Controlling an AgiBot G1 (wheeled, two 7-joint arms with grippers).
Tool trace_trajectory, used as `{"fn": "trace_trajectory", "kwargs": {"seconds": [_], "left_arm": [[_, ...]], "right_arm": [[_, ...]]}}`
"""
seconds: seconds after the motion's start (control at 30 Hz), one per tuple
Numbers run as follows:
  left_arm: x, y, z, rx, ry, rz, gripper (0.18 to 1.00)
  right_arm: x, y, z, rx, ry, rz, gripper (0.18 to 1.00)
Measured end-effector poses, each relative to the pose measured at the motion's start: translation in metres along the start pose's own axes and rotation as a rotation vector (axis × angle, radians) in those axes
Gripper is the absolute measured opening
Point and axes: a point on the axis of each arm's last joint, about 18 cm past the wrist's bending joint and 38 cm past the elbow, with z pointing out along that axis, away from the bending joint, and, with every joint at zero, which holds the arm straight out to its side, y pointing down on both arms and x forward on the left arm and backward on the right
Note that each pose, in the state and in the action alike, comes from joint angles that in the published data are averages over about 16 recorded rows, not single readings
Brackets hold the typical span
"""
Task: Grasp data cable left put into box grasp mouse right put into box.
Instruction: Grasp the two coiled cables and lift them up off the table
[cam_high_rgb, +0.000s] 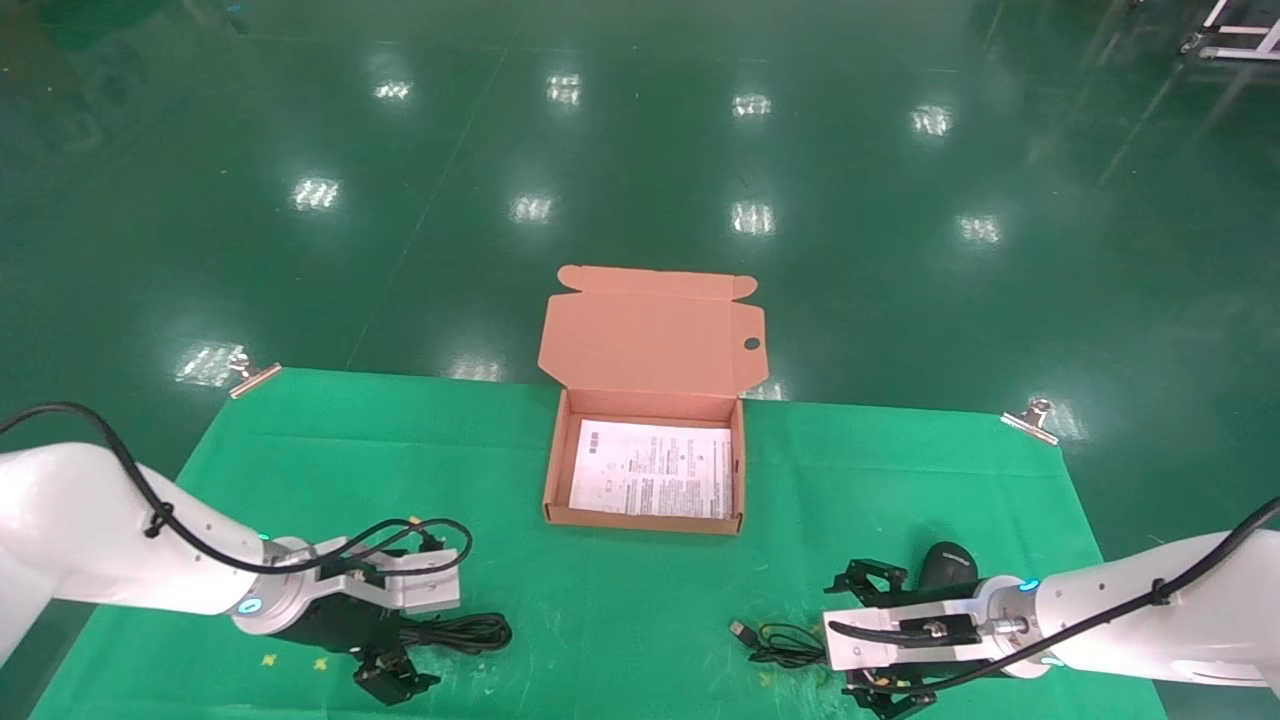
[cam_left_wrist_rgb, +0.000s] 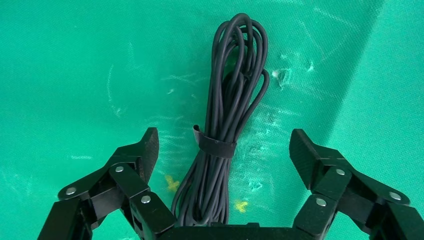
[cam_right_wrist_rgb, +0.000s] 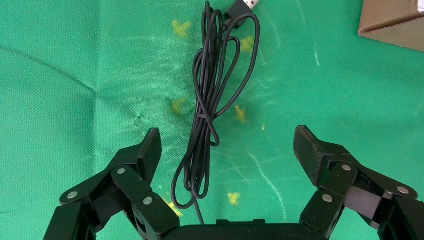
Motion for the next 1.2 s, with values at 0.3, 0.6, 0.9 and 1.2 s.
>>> {"fn": "trace_trajectory", "kwargs": {"seconds": [0.3, 0.6, 0.9, 1.2], "left_arm": [[-0.0001, -0.0014, -0.0016, 0.003, 0.0, 0.003, 0.901], [0.0, -0.002, -0.0024, 0.004, 0.0, 0.006, 0.751], [0.0003, -0.0023, -0.0026, 0.004, 0.0, 0.007, 0.533], [0.0004, -0.0023, -0.0027, 0.004, 0.001, 0.007, 0.358]], "right_arm": [[0.0001, 0.0001, -0.0021, -0.003, -0.001, -0.008, 0.914], [0.0001, 0.0003, -0.0032, -0.005, -0.003, -0.012, 0.75], [0.0001, 0.0003, -0.0038, -0.006, -0.003, -0.015, 0.543], [0.0001, 0.0003, -0.0039, -0.006, -0.003, -0.016, 0.348]]}}
